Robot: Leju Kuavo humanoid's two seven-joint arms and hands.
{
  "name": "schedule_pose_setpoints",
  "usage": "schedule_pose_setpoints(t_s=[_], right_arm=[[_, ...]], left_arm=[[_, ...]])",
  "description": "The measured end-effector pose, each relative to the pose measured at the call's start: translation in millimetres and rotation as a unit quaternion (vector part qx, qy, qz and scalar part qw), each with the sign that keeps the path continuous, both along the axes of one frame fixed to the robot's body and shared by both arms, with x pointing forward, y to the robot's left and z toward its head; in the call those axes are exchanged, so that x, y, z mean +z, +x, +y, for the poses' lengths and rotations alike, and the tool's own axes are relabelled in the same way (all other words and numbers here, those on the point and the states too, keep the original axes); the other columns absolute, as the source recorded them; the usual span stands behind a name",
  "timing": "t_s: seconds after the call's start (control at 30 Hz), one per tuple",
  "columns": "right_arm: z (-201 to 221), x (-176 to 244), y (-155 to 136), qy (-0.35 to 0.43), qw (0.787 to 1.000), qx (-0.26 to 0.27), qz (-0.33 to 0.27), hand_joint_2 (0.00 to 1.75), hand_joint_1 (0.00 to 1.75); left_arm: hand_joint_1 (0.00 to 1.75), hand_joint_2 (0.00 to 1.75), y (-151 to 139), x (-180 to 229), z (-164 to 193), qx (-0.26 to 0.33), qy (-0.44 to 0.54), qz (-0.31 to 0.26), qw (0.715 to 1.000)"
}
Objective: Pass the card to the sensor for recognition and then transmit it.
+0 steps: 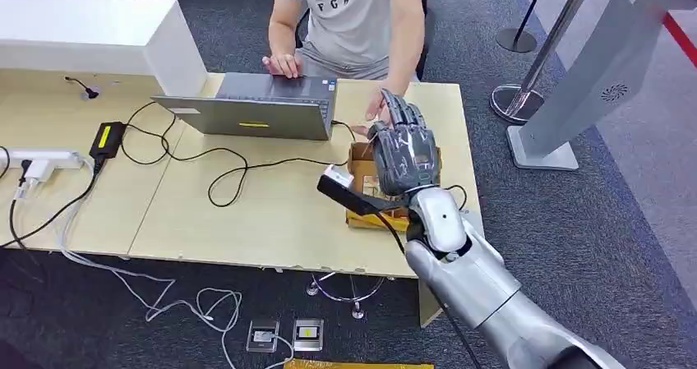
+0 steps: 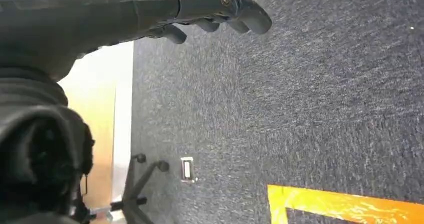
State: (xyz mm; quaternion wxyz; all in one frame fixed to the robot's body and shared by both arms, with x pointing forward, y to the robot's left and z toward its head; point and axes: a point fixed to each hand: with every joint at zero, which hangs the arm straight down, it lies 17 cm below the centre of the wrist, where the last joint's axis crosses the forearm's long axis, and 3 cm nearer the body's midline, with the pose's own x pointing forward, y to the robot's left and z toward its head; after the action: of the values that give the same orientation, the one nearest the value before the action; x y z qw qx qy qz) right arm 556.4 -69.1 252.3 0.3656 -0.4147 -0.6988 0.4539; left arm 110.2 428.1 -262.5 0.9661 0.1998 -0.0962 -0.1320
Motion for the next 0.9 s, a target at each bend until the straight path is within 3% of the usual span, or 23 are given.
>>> schedule_pose_setpoints(t_s=[0.07,0.1,0.13,0.67,0.9], right_arm=[[-4,-1,2,0.000,1.000,-0.007,0.001,1.75,1.75],[-6,-2,3,0.000,1.000,-0.011,0.002,1.75,0.93],[-10,-3,5,-0.001,1.000,-0.016,0.004,1.75,0.00],[-55,-14,23,-0.024,0.996,-0.089,0.011,1.75,0.00],[-113,-10,43,-0.015,0.985,-0.166,0.041,1.75,0.00]], left_arm=[[0.00,0.00,-1,0,0,-0.002,0.000,0.002,1.000],[0.00,0.00,-1,0,-1,-0.004,-0.001,0.003,1.000],[0.00,0.00,-1,0,-1,-0.005,-0.002,0.004,1.000],[0.00,0.00,-2,-1,-1,-0.008,-0.005,0.005,1.000],[0.00,0.00,-2,-1,0,-0.002,-0.006,0.005,1.000]])
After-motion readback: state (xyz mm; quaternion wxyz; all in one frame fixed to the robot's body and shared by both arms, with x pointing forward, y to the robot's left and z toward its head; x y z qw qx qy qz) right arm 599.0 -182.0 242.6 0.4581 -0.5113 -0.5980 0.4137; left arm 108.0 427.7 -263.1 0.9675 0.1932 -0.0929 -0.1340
